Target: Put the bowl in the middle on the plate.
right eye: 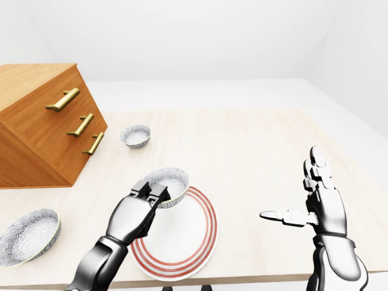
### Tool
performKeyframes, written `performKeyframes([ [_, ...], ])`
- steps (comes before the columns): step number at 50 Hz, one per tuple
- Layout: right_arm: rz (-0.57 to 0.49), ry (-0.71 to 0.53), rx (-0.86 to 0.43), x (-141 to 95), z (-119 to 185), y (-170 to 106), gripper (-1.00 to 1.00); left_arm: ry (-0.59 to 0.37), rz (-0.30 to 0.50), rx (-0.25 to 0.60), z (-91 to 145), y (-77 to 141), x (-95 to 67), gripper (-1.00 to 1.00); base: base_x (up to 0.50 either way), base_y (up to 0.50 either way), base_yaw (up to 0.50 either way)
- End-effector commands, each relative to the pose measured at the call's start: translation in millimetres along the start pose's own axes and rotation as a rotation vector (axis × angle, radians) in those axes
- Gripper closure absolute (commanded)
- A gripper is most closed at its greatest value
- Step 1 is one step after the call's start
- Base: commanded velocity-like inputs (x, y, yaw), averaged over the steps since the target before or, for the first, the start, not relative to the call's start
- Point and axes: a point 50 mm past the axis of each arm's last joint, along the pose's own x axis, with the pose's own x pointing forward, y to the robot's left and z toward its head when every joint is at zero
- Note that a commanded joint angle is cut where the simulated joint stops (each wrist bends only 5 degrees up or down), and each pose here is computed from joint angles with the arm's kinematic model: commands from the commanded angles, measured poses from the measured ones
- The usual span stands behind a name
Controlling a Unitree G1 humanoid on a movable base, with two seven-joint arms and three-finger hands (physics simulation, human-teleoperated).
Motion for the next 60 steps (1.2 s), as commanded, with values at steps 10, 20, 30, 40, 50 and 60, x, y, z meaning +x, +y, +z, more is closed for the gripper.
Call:
performKeyframes([
  [10, 0.004, -0.013, -0.007, 0, 3, 0, -1.0, -0.113, 0.0, 0.179, 28, -26, -20.0, 1.0, 0.0, 0.0, 0.0],
  [20, 0.004, -0.006, -0.003, -1, 2, 0, -1.0, -0.173, -0.024, 0.225, 36, -39, -23.2, 1.0, 0.0, 0.0, 0.0],
  [30, 0.004, 0.004, 0.001, -1, -1, 0, -1.0, -0.184, -0.034, 0.224, 37, -39, -23.5, 1.0, 0.0, 0.0, 0.0],
  [40, 0.003, 0.001, -0.001, -1, 0, 0, -1.0, -0.172, -0.066, 0.221, 34, -40, -23.2, 1.0, 0.0, 0.0, 0.0],
  [50, 0.003, 0.009, 0.003, 0, -2, 0, -1.0, -0.156, -0.113, 0.229, 31, -44, -24.3, 1.0, 0.0, 0.0, 0.0],
  [60, 0.003, 0.008, 0.002, 0, -2, 0, -1.0, -0.148, -0.131, 0.21, 31, -40, -25.1, 1.0, 0.0, 0.0, 0.0],
])
